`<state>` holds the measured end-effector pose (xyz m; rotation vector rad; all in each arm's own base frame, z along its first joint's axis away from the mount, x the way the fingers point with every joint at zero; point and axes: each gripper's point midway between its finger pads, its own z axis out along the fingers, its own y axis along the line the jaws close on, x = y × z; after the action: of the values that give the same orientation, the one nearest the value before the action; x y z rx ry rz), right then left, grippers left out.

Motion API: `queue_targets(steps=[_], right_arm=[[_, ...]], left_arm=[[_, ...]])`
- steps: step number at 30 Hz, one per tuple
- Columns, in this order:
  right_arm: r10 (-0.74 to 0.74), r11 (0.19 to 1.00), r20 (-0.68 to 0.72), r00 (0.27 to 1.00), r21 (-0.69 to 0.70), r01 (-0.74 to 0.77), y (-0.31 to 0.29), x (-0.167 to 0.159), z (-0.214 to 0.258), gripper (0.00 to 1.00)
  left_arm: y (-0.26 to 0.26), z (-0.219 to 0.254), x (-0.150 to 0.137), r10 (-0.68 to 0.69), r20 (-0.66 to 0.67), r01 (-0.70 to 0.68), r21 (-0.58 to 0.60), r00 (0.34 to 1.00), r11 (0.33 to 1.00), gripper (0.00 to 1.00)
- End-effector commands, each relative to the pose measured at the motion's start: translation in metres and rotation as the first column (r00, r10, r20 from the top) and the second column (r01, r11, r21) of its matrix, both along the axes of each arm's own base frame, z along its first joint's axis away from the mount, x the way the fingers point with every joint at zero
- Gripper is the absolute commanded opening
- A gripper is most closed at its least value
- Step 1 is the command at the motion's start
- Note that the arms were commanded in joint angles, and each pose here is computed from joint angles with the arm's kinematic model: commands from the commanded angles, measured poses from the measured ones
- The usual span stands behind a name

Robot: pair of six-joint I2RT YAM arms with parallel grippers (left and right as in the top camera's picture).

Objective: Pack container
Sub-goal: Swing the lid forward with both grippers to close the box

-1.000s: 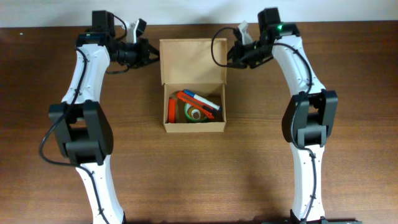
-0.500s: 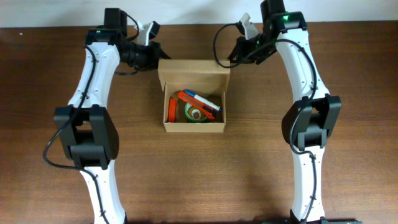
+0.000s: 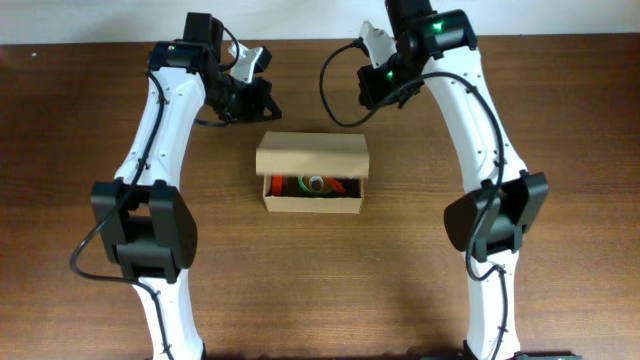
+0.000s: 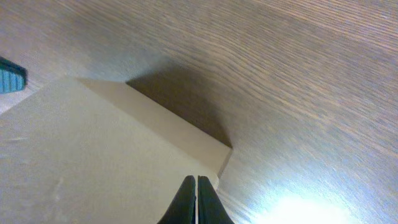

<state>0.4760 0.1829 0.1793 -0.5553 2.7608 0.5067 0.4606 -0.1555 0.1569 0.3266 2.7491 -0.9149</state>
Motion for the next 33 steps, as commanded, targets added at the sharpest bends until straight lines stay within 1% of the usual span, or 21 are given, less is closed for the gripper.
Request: queue_targets(steps=[1, 5, 8, 13, 16, 19, 21, 23, 26, 29, 33], right_arm=[[-0.013, 0.997, 0.077, 0.997, -0.073, 0.019, -0.014, -0.002, 0.027, 0.04], [-0.014, 0.995, 0.098, 0.995, -0.102, 0.024, -0.019, -0.011, 0.041, 0.04], [-0.013, 0.985, 0.106, 0.994, -0.168, 0.030, -0.024, -0.023, 0.050, 0.04], [0.010, 0.968, 0.100, 0.995, -0.251, 0.016, -0.025, -0.047, 0.061, 0.04], [0.026, 0.962, 0.077, 0.997, -0.273, -0.004, -0.025, -0.066, 0.061, 0.04], [0.034, 0.959, 0.033, 0.999, -0.281, -0.023, -0.030, -0.090, 0.051, 0.04], [0.036, 0.959, 0.009, 0.999, -0.280, -0.032, -0.035, -0.107, 0.044, 0.04], [0.039, 0.960, -0.021, 0.999, -0.278, -0.043, -0.041, -0.127, 0.037, 0.04], [0.041, 0.961, -0.059, 0.997, -0.271, -0.056, -0.044, -0.146, 0.026, 0.04], [0.041, 0.967, -0.076, 0.996, -0.248, -0.059, -0.040, -0.148, 0.019, 0.04], [0.045, 0.971, -0.081, 0.996, -0.231, -0.063, -0.036, -0.146, 0.010, 0.04]], left_arm=[[0.005, 0.020, -0.010, -0.021, 0.053, 0.016, 0.095, 0.998, 0.995, 0.02], [0.013, 0.014, -0.032, -0.038, -0.019, 0.041, 0.175, 0.999, 0.984, 0.02], [0.021, 0.015, -0.040, -0.033, -0.029, 0.039, 0.245, 0.999, 0.969, 0.02], [0.032, 0.036, -0.049, -0.039, 0.034, 0.024, 0.356, 0.999, 0.934, 0.02], [0.037, 0.057, -0.056, -0.037, 0.086, 0.002, 0.377, 0.996, 0.926, 0.02], [0.044, 0.075, -0.065, -0.030, 0.124, -0.022, 0.399, 0.992, 0.917, 0.02], [0.043, 0.083, -0.070, -0.047, 0.149, -0.017, 0.401, 0.988, 0.916, 0.02], [0.042, 0.084, -0.075, -0.060, 0.169, -0.018, 0.428, 0.984, 0.903, 0.02], [0.034, 0.071, -0.084, -0.095, 0.162, 0.008, 0.466, 0.982, 0.885, 0.02], [0.028, 0.045, -0.092, -0.121, 0.128, 0.041, 0.504, 0.984, 0.863, 0.02], [0.024, 0.018, -0.099, -0.138, 0.082, 0.077, 0.513, 0.987, 0.855, 0.02]])
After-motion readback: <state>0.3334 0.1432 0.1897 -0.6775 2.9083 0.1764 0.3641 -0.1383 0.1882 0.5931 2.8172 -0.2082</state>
